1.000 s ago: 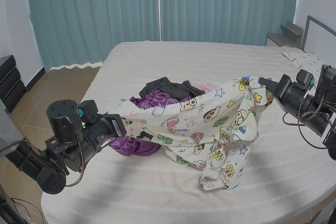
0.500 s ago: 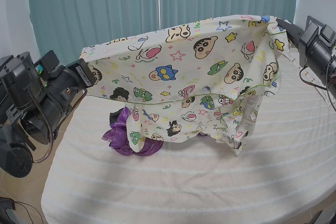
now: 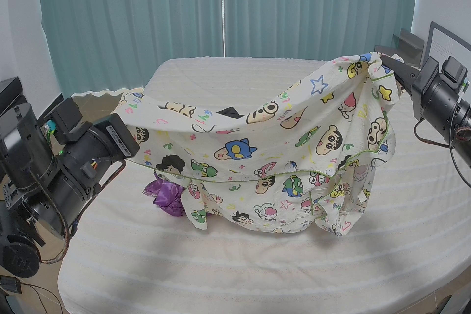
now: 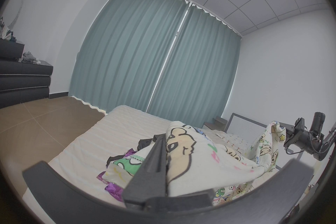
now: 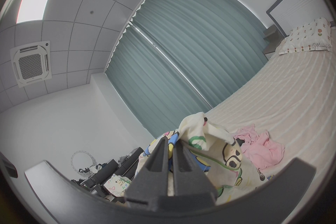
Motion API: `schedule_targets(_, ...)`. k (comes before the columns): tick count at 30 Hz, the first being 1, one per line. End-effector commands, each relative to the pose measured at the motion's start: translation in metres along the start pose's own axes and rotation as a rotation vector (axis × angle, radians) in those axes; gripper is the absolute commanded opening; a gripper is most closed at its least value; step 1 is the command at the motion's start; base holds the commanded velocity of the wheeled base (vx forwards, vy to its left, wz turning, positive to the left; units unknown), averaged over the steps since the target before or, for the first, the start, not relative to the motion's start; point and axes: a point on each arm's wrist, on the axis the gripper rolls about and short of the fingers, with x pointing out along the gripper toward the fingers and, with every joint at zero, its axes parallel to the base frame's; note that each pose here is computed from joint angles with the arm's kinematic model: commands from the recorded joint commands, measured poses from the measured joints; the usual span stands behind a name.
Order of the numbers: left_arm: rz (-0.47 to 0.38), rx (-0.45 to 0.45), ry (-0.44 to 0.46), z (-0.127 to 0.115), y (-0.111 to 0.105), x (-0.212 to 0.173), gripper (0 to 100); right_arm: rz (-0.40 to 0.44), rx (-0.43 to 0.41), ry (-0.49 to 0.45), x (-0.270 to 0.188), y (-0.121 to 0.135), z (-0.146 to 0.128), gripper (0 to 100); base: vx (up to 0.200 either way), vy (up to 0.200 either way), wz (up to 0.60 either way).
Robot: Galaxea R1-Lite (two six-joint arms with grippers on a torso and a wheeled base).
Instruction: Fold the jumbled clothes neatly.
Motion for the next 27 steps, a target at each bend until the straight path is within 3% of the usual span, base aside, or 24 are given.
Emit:
schedule_targets(1, -0.007, -0.013, 0.000, 0.000, 0.000, -0.003, 0, -0.005, 0.003, 0.010, 0.001, -0.002, -0.003, 0, -0.200, 0.000, 0.00)
schedule_targets(6, -0.013, -0.048, 0.001, 0.001, 0.001, -0.010, 0, 0.000, 0.027, 0.006, -0.001, 0.000, -0.002, 0, -0.200, 0.000, 0.00)
schedule_targets(15, -0.028, -0.178, 0.006, 0.002, -0.001, -0.014, 0, 0.050, 0.056, -0.012, -0.017, 0.011, 0.005, 0, 0.000, 0.000, 0.00)
schedule_targets(18, -0.024, -0.169, 0.038, -0.002, -0.001, -0.014, 0, 0.061, 0.059, -0.005, -0.021, 0.013, 0.004, 0, 0.000, 0.000, 0.00)
schedule_targets(27, -0.035, -0.160, 0.074, -0.010, -0.007, -0.009, 0, 0.017, 0.056, 0.040, -0.017, 0.003, -0.008, 0, 0.000, -0.200, 0.00)
